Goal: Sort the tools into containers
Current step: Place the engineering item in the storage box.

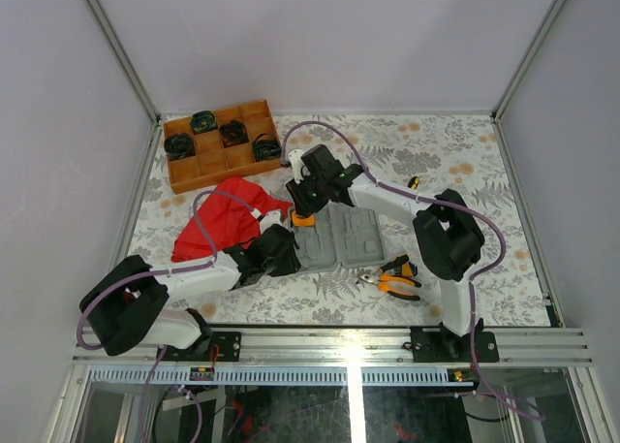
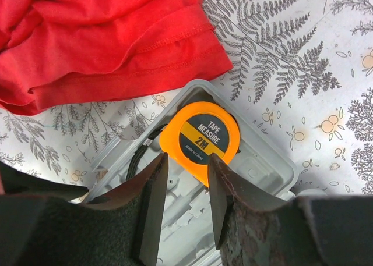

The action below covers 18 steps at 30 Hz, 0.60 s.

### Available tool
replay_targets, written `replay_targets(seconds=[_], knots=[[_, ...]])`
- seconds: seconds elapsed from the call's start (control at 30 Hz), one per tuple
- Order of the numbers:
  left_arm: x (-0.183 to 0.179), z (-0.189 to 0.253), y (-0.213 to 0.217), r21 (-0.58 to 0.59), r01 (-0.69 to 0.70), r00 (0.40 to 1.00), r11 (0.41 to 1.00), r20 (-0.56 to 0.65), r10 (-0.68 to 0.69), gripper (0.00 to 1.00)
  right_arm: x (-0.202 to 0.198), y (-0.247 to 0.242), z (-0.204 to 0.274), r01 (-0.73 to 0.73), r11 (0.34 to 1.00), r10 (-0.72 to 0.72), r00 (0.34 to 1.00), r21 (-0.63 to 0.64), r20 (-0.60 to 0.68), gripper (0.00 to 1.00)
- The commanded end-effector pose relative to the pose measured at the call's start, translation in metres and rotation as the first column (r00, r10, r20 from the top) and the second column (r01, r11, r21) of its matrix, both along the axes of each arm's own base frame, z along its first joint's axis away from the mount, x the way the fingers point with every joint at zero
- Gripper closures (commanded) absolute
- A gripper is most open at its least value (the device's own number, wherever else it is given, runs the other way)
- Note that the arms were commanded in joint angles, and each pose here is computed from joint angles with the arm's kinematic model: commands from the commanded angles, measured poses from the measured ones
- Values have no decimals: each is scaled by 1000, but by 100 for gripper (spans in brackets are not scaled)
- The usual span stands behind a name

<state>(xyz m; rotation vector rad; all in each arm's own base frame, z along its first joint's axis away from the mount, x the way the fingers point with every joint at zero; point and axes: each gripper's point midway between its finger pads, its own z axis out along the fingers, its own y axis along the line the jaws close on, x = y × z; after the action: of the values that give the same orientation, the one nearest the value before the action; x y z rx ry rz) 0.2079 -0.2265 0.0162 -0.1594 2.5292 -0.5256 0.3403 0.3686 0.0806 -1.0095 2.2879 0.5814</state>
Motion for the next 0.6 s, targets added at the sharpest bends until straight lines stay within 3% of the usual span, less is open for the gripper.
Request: replay_targets(seconds=[0.0, 0.57], knots=[[-9, -13, 4, 27, 18, 999, 999, -41, -17, 68, 4, 3, -1, 48, 998, -49, 999, -33, -23, 59], [-9, -14, 4, 29, 20, 999, 999, -44, -19, 69, -2, -3, -41, 58, 987, -73, 993, -150, -91, 58]])
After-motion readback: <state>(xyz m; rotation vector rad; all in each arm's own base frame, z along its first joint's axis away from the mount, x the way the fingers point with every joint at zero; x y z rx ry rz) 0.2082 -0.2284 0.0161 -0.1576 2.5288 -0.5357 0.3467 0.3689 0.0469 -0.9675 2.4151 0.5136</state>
